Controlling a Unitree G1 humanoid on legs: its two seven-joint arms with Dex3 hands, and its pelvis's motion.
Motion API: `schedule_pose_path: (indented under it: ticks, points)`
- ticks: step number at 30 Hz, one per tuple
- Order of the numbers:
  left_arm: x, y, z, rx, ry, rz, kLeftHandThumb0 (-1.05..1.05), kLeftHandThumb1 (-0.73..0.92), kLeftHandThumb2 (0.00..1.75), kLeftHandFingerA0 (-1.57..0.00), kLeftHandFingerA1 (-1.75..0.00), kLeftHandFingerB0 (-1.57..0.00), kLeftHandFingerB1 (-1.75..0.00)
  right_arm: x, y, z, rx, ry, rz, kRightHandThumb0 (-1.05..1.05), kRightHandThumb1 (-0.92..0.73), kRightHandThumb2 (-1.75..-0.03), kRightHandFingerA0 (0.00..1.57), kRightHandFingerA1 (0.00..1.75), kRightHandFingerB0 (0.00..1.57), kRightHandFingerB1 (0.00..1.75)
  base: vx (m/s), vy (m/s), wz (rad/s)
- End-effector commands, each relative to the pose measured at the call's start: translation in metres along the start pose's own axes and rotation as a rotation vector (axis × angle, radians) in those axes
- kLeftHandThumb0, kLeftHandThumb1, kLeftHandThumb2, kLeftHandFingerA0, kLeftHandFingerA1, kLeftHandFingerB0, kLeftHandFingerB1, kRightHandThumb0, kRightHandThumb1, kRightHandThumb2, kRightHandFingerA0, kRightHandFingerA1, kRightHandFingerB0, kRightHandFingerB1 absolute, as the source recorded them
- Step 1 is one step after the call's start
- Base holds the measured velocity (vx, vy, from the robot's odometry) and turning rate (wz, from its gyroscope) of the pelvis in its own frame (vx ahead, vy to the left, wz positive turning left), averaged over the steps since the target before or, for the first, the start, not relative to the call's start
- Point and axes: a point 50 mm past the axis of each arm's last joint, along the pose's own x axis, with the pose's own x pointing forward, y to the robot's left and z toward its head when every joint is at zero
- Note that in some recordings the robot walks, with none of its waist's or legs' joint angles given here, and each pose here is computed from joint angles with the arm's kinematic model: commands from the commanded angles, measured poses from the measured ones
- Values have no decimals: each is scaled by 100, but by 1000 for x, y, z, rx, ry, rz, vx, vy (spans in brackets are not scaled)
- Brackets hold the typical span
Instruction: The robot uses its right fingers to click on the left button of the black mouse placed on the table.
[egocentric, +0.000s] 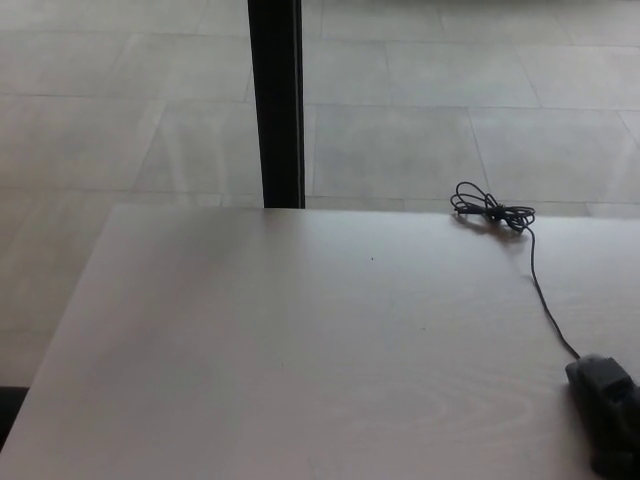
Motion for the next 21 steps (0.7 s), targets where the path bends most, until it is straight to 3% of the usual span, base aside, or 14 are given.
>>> schedule_pose_path:
  ticks: [1,3,4,5,6,7,8,9,10,12,13,15,17,21]
  points:
    - [0,3,8,14,-23,8,-81,92,78,-60,-53,-44,-41,-27,42,12,41,-32,221,-88,-91,-68,26,63,43,40,0,0,0]
    - [1,2,9,-6,-33,9,-82,92,76,-63,-57,-46,-42,-30,46,8,74,-11,198,-87,-89,-67,31,66,47,40,0,0,0]
    - [1,1,9,-10,-35,6,-81,92,76,-62,-57,-46,-43,-31,48,7,96,-13,181,-86,-84,-70,53,156,51,42,0,0,0]
    - [1,1,10,1,-39,5,-82,92,77,-61,-56,-46,-42,-33,50,6,106,-1,191,-88,-88,-67,32,105,47,44,0,0,0]
    - [1,1,10,8,-41,3,-89,81,90,-57,-61,-42,-48,-35,52,5,106,5,202,-89,-90,-67,34,87,46,44,0,0,0]
    - [1,1,11,17,-42,2,-82,92,79,-61,-55,-46,-42,-36,54,6,101,7,209,-89,-89,-68,35,81,45,44,0,0,0]
    - [1,1,11,28,-43,4,-82,92,79,-61,-55,-46,-42,-37,55,7,101,5,211,-89,-89,-68,35,81,45,44,0,0,0]
    - [1,1,11,26,-37,-2,-83,92,79,-58,-53,-44,-41,-39,57,8,123,-5,207,-88,-72,-117,65,114,40,56,0,0,0]
    - [1,1,11,25,-36,-2,-83,92,78,-61,-54,-45,-41,-40,59,10,128,-10,226,-89,-73,-118,89,134,41,57,0,0,0]
    - [2,-1,11,39,-38,0,-85,92,78,-63,-56,-46,-42,-41,60,13,102,-27,238,-88,-74,-119,38,88,40,54,0,0,0]
    - [2,-1,12,39,-46,-5,-84,92,78,-61,-57,-45,-45,-40,60,15,90,-34,243,-95,-73,-90,19,67,40,51,0,0,0]
    - [2,-1,13,22,-43,-2,-84,92,77,-61,-56,-46,-44,-37,58,16,77,-41,268,-91,-92,-69,18,63,42,43,0,0,0]
    - [3,-2,14,11,-39,5,-83,92,77,-62,-54,-48,-42,-36,57,16,77,-43,266,-90,-92,-68,30,78,43,42,0,0,0]
    - [3,-2,16,15,-48,8,-83,92,78,-65,-58,-47,-45,-32,52,15,49,-64,233,-90,-92,-69,21,67,44,43,0,0,0]
